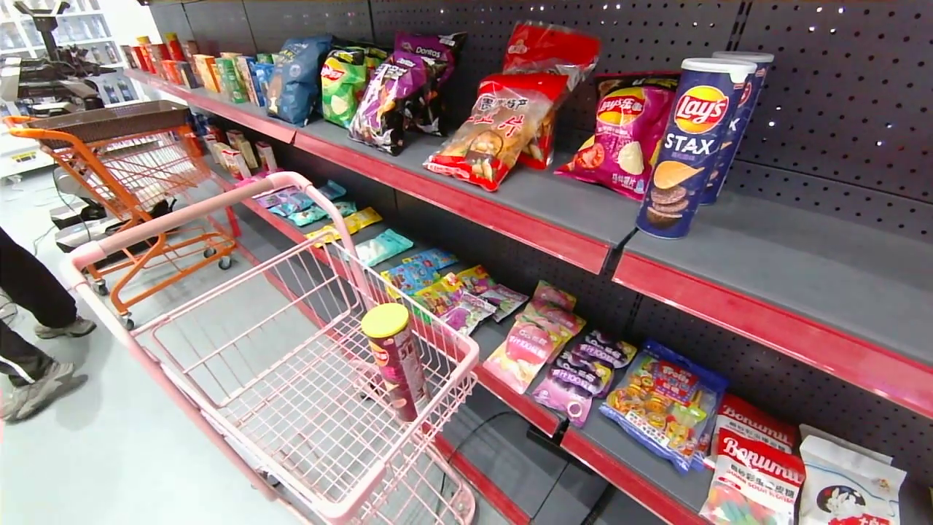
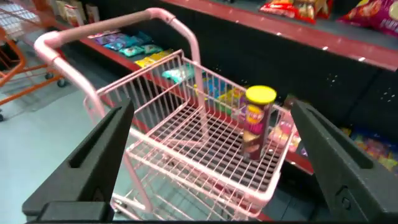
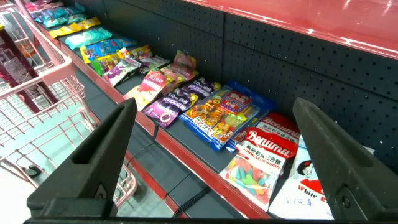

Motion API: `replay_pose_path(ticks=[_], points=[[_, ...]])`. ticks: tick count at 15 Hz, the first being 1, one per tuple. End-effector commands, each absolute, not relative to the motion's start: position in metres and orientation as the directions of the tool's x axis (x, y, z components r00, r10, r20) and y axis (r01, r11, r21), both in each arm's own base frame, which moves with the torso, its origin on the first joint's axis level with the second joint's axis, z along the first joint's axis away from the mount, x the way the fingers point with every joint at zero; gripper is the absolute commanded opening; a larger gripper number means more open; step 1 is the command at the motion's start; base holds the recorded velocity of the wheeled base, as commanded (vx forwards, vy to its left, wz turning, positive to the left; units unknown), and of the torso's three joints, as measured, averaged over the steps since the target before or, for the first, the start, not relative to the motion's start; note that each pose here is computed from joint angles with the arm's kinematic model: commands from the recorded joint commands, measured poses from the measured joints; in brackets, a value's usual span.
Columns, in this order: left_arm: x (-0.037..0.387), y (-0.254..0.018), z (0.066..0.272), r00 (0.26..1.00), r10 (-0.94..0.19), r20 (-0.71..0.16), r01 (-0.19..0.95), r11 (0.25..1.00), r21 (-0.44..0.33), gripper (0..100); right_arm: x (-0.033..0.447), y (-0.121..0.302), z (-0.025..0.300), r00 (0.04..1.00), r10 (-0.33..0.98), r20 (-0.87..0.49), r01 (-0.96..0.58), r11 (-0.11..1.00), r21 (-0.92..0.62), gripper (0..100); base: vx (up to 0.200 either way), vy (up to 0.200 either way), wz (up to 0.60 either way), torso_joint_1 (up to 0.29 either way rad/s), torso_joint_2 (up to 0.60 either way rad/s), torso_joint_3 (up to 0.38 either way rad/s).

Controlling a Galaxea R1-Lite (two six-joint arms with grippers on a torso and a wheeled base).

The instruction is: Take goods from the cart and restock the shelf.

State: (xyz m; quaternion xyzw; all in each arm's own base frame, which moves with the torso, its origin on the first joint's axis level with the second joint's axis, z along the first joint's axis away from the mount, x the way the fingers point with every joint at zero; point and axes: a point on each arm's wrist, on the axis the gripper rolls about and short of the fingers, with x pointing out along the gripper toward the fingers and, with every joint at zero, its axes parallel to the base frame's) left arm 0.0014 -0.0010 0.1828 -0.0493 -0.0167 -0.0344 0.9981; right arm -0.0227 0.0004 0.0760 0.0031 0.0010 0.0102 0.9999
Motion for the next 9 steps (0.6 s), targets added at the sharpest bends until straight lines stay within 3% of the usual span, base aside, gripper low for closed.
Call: replay_pose_path(ticks=[1, 3, 5, 7, 8, 9], points=[[0.165, -0.008, 0.21, 0.977, -0.16, -0.141, 0.14, 0.98, -0.144, 100, -0.023, 0.0, 0.076, 1.0, 0.021, -0.002, -0.021, 1.0, 0.006, 100, 0.0, 0.0, 0.0, 0.0, 0.0, 0.0], [0.21, -0.013, 0.177, 0.941, -0.315, -0.128, 0.301, 0.946, -0.117, 100, -0.023, 0.0, 0.076, 1.0, 0.021, -0.002, -0.021, 1.0, 0.006, 100, 0.0, 0.0, 0.0, 0.0, 0.0, 0.0], [0.245, -0.015, 0.125, 0.868, -0.425, -0.257, 0.426, 0.903, -0.055, 100, -0.023, 0.0, 0.076, 1.0, 0.021, -0.002, -0.021, 1.0, 0.006, 100, 0.0, 0.0, 0.0, 0.0, 0.0, 0.0], [0.253, -0.027, 0.101, 0.813, -0.493, -0.311, 0.493, 0.866, -0.085, 100, -0.023, 0.0, 0.076, 1.0, 0.021, -0.002, -0.021, 1.0, 0.006, 100, 0.0, 0.0, 0.0, 0.0, 0.0, 0.0], [0.253, -0.027, 0.099, 0.81, -0.496, -0.314, 0.495, 0.864, -0.088, 100, -0.023, 0.0, 0.076, 1.0, 0.021, -0.002, -0.021, 1.0, 0.006, 100, 0.0, 0.0, 0.0, 0.0, 0.0, 0.0], [0.26, -0.03, 0.075, 0.76, -0.542, -0.358, 0.537, 0.835, -0.125, 100, -0.023, 0.0, 0.076, 1.0, 0.021, -0.002, -0.021, 1.0, 0.006, 100, 0.0, 0.0, 0.0, 0.0, 0.0, 0.0]])
